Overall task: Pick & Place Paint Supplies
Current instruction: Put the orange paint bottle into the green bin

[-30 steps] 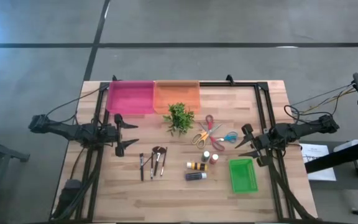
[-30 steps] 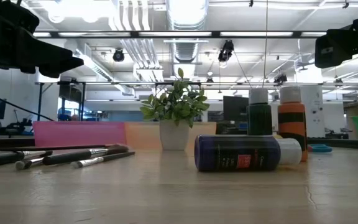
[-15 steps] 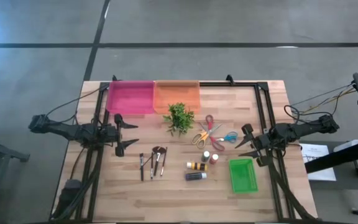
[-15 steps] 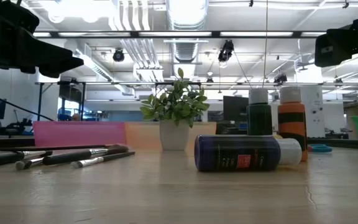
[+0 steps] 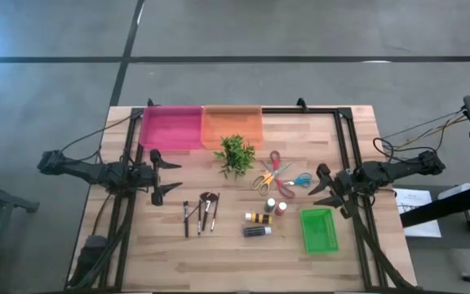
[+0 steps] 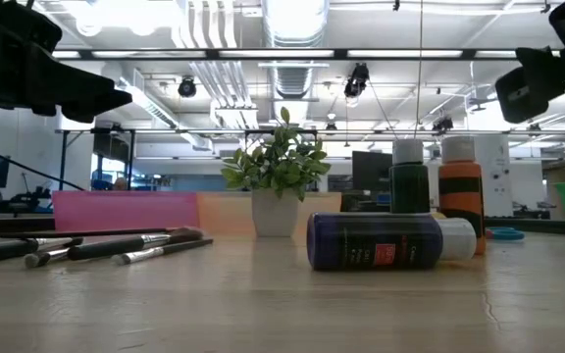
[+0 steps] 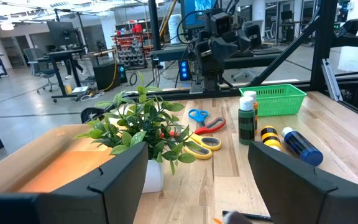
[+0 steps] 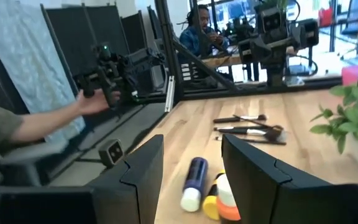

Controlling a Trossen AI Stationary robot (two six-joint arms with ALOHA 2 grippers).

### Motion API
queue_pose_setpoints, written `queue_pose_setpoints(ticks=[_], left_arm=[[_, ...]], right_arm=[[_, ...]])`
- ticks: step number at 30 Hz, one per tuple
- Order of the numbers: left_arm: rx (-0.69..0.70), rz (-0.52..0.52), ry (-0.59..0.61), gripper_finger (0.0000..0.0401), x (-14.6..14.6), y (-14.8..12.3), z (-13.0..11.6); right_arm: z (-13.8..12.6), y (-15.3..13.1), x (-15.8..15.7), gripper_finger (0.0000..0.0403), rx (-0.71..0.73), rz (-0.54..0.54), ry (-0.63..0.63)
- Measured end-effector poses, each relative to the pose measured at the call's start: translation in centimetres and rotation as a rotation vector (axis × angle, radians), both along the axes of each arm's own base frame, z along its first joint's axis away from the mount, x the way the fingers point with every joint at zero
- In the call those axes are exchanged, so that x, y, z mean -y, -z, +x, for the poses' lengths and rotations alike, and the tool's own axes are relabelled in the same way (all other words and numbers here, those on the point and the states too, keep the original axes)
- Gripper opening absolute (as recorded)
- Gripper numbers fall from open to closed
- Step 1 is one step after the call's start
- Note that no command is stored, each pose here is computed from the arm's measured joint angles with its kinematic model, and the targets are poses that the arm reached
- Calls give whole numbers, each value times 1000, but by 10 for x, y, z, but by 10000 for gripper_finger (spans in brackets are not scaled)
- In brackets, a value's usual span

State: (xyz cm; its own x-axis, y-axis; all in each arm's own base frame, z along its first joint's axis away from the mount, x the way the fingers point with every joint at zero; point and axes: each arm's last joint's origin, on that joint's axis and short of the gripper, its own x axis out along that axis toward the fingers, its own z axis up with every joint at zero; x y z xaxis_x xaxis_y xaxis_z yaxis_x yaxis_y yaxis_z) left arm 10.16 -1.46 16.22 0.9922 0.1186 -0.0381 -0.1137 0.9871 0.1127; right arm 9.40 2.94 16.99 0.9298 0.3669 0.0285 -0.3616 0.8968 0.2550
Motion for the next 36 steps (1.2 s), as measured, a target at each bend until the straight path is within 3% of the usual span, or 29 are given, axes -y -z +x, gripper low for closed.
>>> queue_pose_setpoints(ticks=[8,14,21,36], left_arm=[[24,-13,-2,287,0,-2,0],[166,-189,17,287,0,-15,0],[245,-6,8,287,0,-24,-2],[234,-43,87,287,2,-23,-2]], right_arm=[[0,-7,0,162,66,24,0],[-4,-26,1,162,303,-35,19],[-6,-31,2,162,395,-110,45],[-6,-31,2,162,403,-135,76]])
